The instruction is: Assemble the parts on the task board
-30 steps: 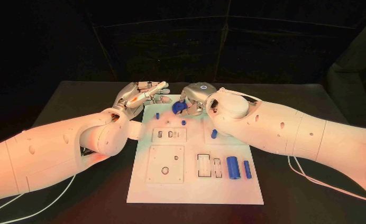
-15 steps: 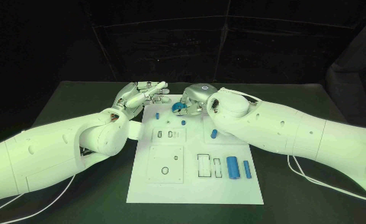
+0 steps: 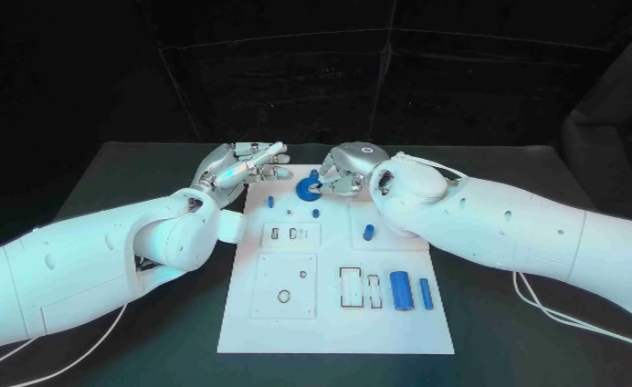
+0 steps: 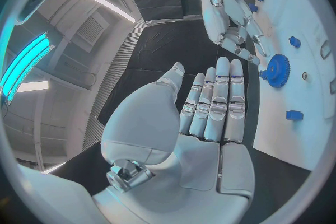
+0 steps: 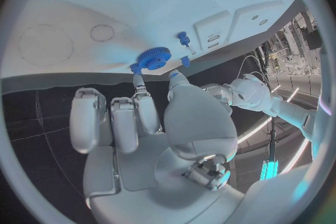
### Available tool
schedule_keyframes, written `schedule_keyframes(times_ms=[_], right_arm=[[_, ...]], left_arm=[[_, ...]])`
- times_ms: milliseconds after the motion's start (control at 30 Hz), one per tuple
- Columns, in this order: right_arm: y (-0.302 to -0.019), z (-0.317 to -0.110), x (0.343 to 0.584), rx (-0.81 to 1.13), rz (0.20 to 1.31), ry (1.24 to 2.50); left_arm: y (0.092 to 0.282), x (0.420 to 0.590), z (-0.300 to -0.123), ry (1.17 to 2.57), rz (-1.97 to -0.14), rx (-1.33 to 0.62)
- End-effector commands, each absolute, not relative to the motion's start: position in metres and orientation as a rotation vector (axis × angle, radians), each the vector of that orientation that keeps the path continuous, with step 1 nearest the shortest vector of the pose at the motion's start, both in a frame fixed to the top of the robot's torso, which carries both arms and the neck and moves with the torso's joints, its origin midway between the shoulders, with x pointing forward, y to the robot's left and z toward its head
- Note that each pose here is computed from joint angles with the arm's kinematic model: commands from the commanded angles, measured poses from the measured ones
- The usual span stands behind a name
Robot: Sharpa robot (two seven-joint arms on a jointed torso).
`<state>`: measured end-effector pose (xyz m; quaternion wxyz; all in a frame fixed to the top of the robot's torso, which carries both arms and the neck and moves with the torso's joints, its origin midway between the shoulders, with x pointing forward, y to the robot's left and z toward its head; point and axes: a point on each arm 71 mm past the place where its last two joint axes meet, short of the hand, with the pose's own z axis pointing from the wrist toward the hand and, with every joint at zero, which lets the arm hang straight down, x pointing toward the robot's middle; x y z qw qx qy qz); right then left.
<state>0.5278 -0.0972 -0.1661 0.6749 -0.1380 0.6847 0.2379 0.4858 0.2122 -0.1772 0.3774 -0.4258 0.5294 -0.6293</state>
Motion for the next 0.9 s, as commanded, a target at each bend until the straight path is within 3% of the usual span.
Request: schedule_keyframes(times_ms=[33, 467, 900], right_arm=[[-0.114, -0.155, 0.522, -0.274, 0.625, 1.438], [-0.231, -0.158, 0.518, 0.041, 0.831, 1.57], [-0.269, -0.164, 0.525, 0.068, 0.781, 1.606]], left_arm=[[0.212, 0.485, -0.176, 1.354, -1.622, -1.077], [0.215, 0.485, -0.176, 1.352, -1.623, -1.076], [0.213, 0.487, -0.177, 1.355, -1.625, -1.077]])
